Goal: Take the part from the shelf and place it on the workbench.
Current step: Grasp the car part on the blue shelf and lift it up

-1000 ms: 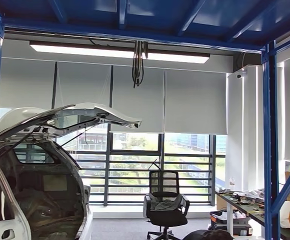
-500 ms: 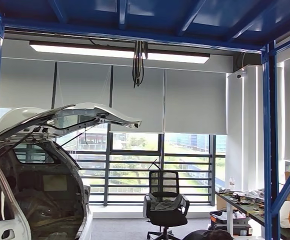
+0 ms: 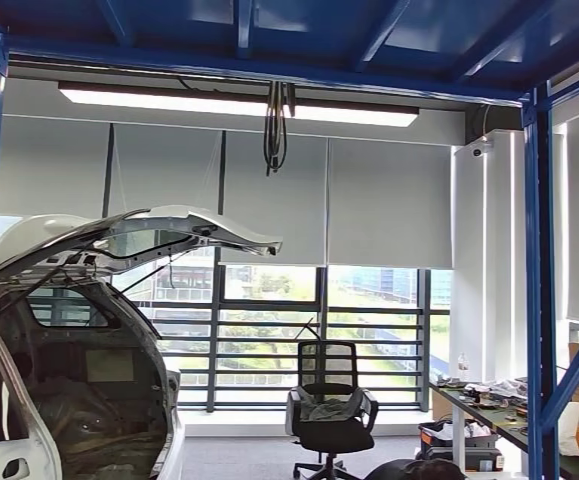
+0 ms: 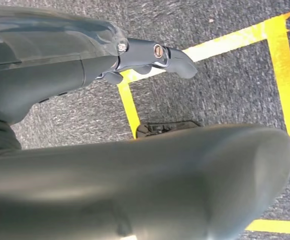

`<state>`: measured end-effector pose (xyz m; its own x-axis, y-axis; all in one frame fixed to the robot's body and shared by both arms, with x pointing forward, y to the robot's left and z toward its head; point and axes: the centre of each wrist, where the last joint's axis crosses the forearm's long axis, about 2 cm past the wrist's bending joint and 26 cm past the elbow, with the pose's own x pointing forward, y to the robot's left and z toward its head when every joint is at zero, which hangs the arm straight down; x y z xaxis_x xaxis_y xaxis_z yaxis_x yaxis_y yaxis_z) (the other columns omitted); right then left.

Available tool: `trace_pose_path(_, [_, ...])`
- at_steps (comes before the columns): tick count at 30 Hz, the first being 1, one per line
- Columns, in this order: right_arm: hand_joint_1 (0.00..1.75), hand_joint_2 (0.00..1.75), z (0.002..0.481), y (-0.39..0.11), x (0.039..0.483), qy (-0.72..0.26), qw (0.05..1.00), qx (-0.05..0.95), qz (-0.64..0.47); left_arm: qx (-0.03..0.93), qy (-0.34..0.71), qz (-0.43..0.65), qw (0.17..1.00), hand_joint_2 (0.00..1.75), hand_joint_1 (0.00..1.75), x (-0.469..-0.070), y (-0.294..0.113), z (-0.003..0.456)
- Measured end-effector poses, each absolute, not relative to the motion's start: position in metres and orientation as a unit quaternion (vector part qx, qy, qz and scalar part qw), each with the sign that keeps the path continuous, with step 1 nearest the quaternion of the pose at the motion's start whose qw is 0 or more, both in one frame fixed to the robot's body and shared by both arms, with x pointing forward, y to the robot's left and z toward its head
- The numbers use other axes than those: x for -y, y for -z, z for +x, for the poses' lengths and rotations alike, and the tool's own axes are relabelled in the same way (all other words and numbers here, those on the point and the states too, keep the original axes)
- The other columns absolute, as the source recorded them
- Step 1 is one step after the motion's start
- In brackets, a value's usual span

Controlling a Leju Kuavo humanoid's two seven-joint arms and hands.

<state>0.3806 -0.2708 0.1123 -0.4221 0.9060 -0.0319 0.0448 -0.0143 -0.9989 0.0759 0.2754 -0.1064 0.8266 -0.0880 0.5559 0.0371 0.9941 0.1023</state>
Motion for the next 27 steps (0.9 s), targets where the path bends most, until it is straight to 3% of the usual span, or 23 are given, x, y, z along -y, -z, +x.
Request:
trace_pose_path(19, [1.75, 1.75, 0.375, -0.126, 0.273, -0.565, 0.341, 0.630, -0.408, 0.288, -0.005, 0.062, 0.956, 1.75, 0.00, -0.272, 0.105, 0.083])
trace_pose_path(23, [1.75, 1.75, 0.372, -0.137, 0.278, -0.525, 0.349, 0.667, -0.397, 0.302, -0.010, 0.052, 0.952, 1.75, 0.00, -0.271, 0.105, 0.082])
trace_pose_path(27, [1.75, 1.75, 0.356, -0.151, 0.285, -0.419, 0.377, 0.748, -0.350, 0.335, -0.062, 0.004, 0.940, 1.75, 0.00, -0.269, 0.106, 0.078])
